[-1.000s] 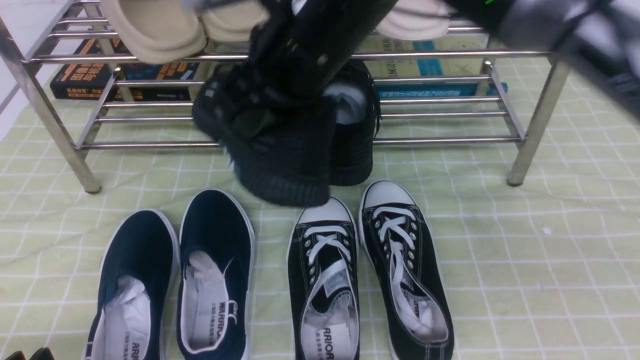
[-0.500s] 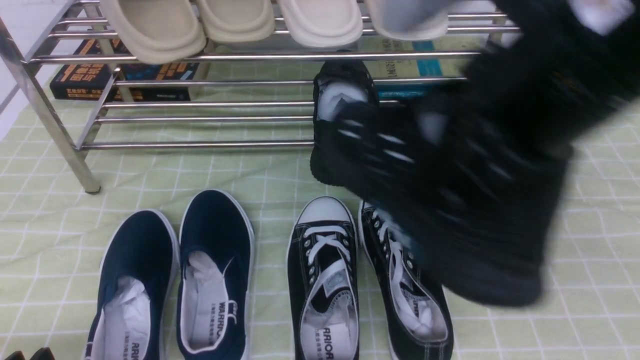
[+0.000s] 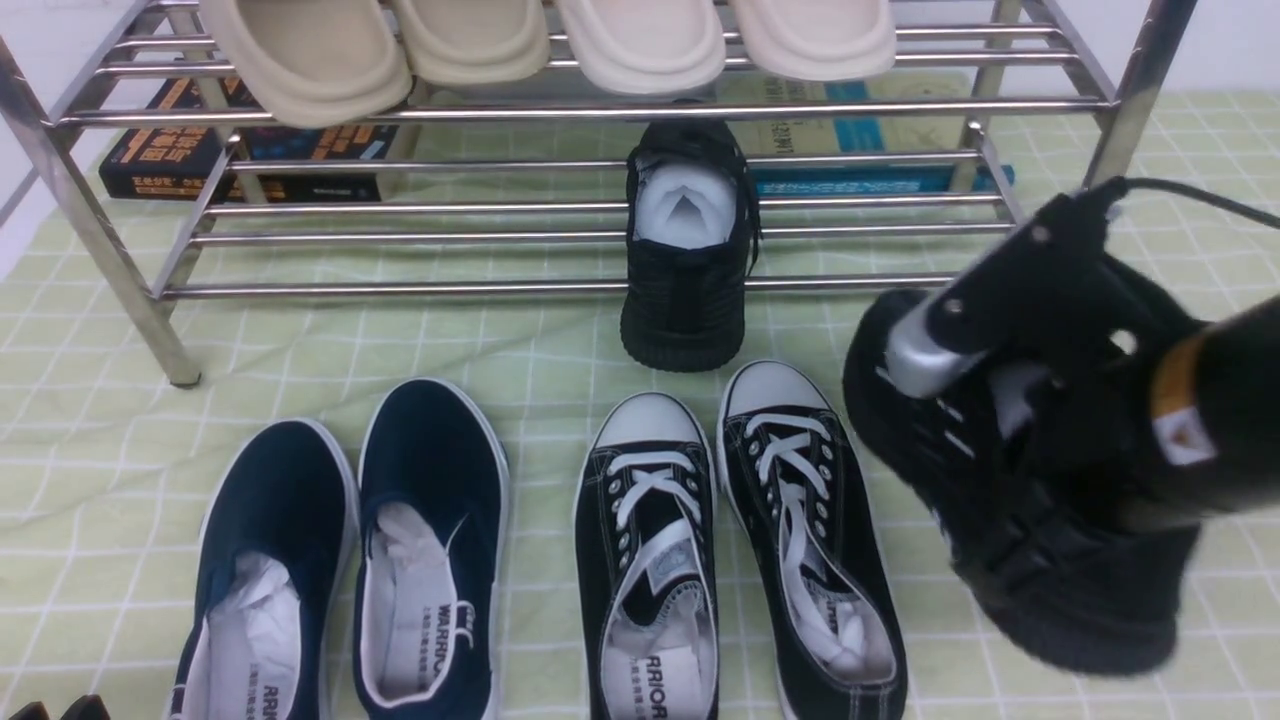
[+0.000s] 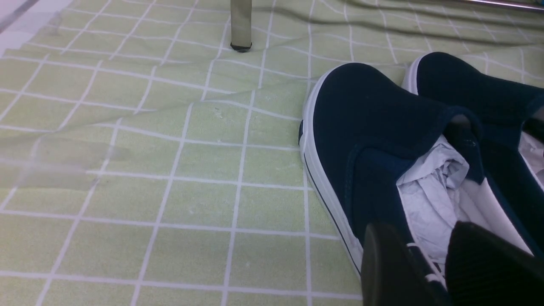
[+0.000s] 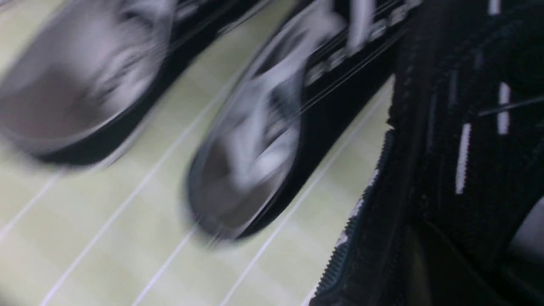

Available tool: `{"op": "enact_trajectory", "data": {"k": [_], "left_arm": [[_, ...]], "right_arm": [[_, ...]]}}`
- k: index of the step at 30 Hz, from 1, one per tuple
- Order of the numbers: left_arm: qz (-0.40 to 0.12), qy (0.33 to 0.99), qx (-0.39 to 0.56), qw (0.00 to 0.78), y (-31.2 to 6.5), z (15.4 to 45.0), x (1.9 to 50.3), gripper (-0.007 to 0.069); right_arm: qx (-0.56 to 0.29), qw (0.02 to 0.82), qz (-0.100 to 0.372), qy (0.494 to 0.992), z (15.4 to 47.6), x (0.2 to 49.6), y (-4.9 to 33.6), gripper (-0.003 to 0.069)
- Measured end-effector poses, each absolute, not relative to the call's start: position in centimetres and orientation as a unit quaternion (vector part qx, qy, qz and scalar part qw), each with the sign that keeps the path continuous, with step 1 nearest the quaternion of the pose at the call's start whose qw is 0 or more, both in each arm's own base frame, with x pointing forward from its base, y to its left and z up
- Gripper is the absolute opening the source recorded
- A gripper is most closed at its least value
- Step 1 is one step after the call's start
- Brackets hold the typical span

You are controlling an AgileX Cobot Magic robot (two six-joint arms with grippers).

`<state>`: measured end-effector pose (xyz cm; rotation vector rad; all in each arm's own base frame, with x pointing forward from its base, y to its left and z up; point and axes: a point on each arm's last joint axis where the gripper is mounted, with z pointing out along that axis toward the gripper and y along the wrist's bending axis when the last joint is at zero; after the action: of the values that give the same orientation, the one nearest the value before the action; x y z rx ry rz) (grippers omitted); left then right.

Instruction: Take the shoes off the shelf with your hand from the green coffee tablecloth.

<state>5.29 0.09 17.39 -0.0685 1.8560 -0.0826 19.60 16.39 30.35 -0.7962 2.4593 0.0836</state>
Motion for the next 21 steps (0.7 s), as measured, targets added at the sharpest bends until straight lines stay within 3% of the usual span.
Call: {"op": "enact_trajectory", "data": {"k": [7,16,21], "left_arm": [[-0.036,0.800,-0.030,0.598,0.1,17.4,5.3,0.0239],[-0.036,0.800,-0.030,0.598,0.1,17.4,5.3,0.0239],[-0.036,0.800,-0.030,0.598,0.1,17.4,5.3,0.0239]], "right_arm": [[-0.211,0.295,-0.025,0.931,27.6,22.5,17.2,0.0027],[-0.206,0.239,-0.059,0.947,22.8,24.3,18.8,0.0039],[-0.189,0.220,-0.063,0.955,21.2,24.7,19.2,0.0082]]}}
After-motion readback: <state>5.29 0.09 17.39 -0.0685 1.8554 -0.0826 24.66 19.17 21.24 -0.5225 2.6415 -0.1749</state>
